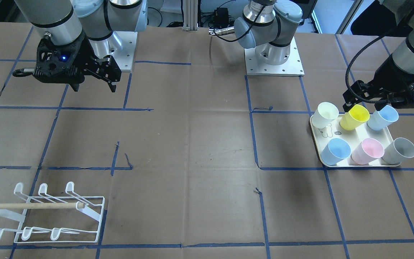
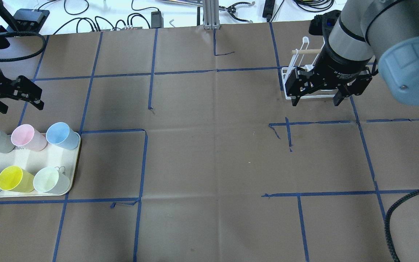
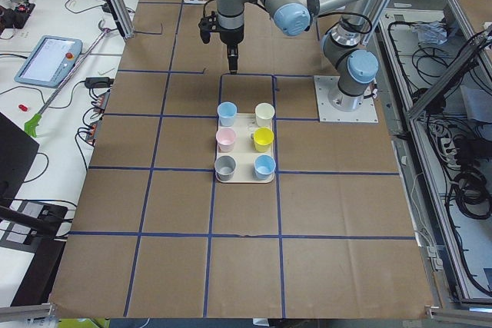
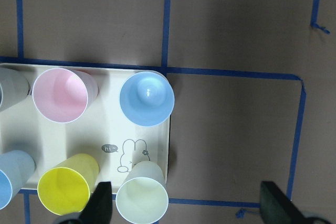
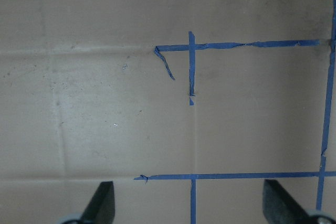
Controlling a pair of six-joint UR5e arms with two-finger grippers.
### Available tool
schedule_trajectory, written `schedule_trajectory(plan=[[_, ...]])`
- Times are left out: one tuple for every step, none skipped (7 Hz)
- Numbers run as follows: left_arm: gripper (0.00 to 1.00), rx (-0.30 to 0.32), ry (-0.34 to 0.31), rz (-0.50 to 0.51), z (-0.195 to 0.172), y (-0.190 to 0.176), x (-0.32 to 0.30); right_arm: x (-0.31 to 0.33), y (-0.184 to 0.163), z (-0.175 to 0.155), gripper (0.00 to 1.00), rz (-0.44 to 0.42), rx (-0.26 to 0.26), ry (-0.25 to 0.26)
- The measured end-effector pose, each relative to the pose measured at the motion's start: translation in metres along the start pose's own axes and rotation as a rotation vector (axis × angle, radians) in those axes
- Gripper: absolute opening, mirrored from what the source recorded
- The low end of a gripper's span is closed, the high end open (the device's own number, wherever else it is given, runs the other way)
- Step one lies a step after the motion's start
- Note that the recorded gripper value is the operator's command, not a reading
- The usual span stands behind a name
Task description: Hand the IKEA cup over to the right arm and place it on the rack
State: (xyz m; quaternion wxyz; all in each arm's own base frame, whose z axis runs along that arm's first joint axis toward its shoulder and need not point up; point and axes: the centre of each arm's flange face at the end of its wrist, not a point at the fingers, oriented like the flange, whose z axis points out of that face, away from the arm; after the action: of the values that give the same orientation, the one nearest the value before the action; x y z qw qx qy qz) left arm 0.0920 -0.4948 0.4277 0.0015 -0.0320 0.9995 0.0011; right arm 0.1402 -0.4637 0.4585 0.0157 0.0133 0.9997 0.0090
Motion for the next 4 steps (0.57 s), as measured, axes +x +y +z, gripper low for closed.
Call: schedule_trajectory(plan=[[0.99, 0.013, -0.004, 0.0, 0.019, -0.002, -0.003, 0.0, 0.0, 0.0, 1.0, 0.0, -0.001, 0.0], [0.99, 0.029, -0.008, 0.001, 0.042, -0.002, -0.003, 0.0, 0.0, 0.001, 1.0, 0.0, -0.003, 0.001], [0.99, 0.042, -0.008, 0.004, 0.066, -0.002, -0.002, 0.0, 0.0, 0.001, 1.0, 0.0, -0.003, 0.001], [0.99, 0.046, -0.003, 0.007, 0.088, -0.005, -0.002, 0.0, 0.0, 0.001, 1.0, 0.0, -0.002, 0.001]])
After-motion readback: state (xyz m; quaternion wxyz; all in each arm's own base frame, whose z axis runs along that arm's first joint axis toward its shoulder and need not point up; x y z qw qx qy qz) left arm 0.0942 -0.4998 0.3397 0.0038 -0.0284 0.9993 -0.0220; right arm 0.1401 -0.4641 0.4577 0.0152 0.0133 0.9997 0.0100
